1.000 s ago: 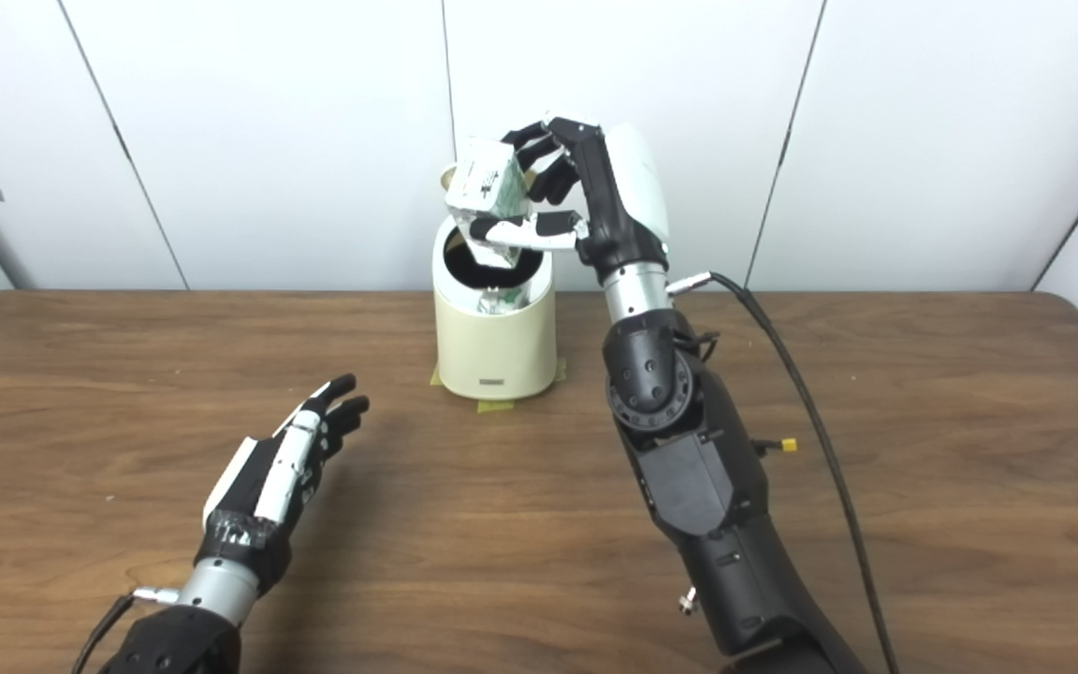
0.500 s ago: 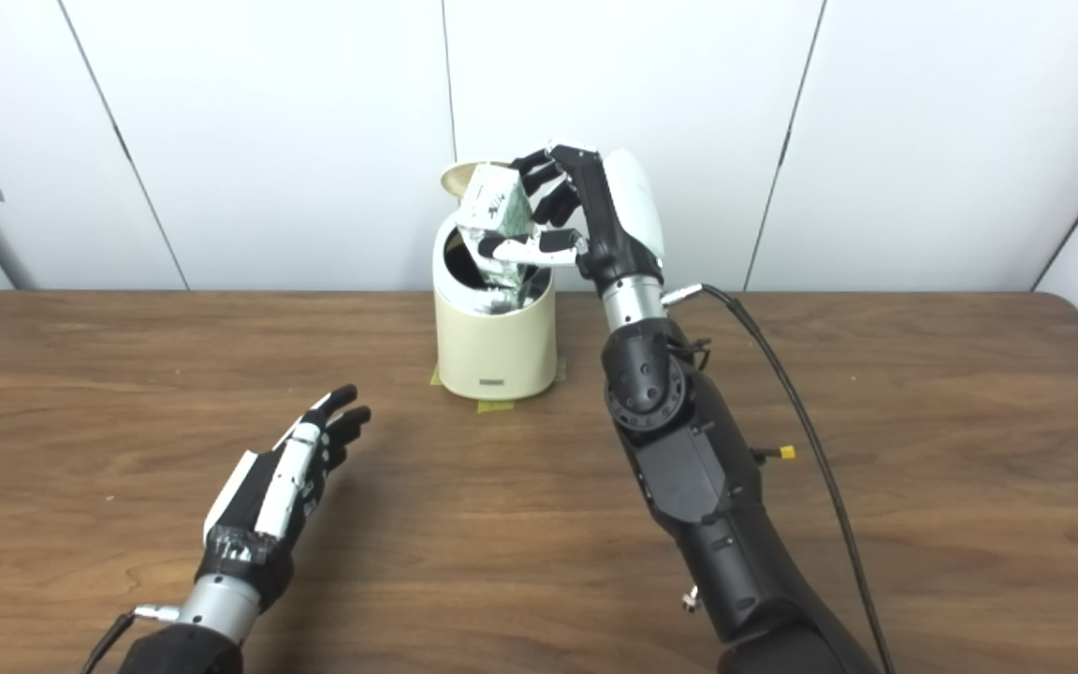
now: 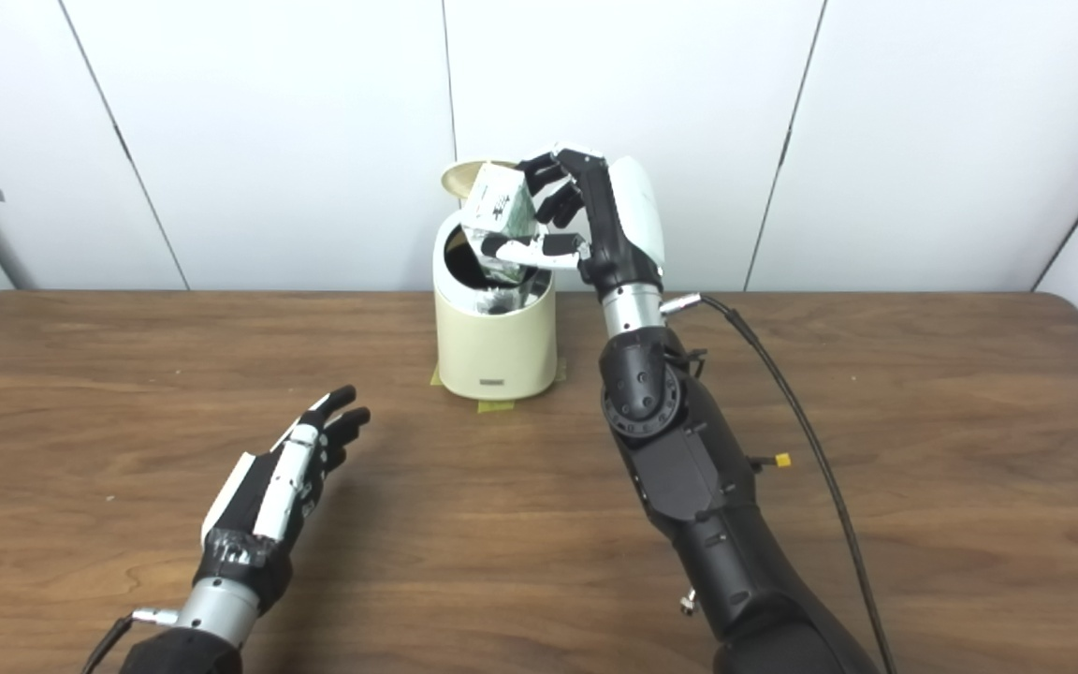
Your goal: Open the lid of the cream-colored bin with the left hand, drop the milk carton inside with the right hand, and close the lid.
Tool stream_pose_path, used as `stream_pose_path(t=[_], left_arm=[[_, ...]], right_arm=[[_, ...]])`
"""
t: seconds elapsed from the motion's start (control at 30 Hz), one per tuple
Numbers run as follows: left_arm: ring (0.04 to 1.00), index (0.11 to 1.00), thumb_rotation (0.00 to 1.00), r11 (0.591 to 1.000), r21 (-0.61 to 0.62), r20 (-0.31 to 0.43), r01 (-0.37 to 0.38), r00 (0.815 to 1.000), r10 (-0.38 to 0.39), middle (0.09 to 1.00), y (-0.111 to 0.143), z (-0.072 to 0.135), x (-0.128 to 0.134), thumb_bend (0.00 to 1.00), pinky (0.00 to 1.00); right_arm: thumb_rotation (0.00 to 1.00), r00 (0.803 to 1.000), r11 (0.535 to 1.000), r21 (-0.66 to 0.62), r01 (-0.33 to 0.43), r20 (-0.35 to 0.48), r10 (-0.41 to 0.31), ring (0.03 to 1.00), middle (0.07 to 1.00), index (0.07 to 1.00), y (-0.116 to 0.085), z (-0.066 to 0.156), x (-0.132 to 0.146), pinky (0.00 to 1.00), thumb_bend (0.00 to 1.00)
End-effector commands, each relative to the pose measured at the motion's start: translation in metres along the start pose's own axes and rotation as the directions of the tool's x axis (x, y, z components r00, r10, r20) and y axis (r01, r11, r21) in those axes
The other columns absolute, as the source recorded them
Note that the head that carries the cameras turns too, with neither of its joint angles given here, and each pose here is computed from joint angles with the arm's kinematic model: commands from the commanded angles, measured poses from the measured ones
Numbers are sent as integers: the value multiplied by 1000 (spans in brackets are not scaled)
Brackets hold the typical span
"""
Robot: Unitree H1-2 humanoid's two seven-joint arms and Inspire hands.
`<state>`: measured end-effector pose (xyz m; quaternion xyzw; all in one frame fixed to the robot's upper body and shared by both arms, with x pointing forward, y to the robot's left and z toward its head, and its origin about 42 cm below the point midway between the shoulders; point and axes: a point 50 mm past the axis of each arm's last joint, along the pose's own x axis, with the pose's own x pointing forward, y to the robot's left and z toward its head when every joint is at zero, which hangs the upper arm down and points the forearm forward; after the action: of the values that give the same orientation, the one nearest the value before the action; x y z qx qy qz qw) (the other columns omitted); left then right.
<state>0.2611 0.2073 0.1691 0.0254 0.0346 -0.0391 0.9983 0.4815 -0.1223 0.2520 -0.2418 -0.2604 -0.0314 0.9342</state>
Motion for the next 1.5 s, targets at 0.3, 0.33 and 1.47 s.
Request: stream_pose_path(t=[0.3, 0.33, 1.47], left_arm=[[937, 925, 1000, 1000, -2, 95, 6, 995, -6, 884, -3, 16, 2, 391, 984], [932, 917, 1000, 1000, -2, 96, 5, 995, -4, 880, -3, 16, 2, 381, 980], [945, 880, 1000, 1000, 14, 97, 7, 995, -8, 887, 3, 22, 8, 255, 999]], right_arm=[[125, 997, 999, -44, -4, 78, 8, 615, 631, 491, -13, 25, 24, 554, 524], [133, 997, 998, -58, -16, 74, 20, 647, 647, 491, -13, 26, 24, 592, 525], [3, 991, 997, -56, 48, 128, -40, 422, 498, 495, -47, 43, 11, 378, 528]])
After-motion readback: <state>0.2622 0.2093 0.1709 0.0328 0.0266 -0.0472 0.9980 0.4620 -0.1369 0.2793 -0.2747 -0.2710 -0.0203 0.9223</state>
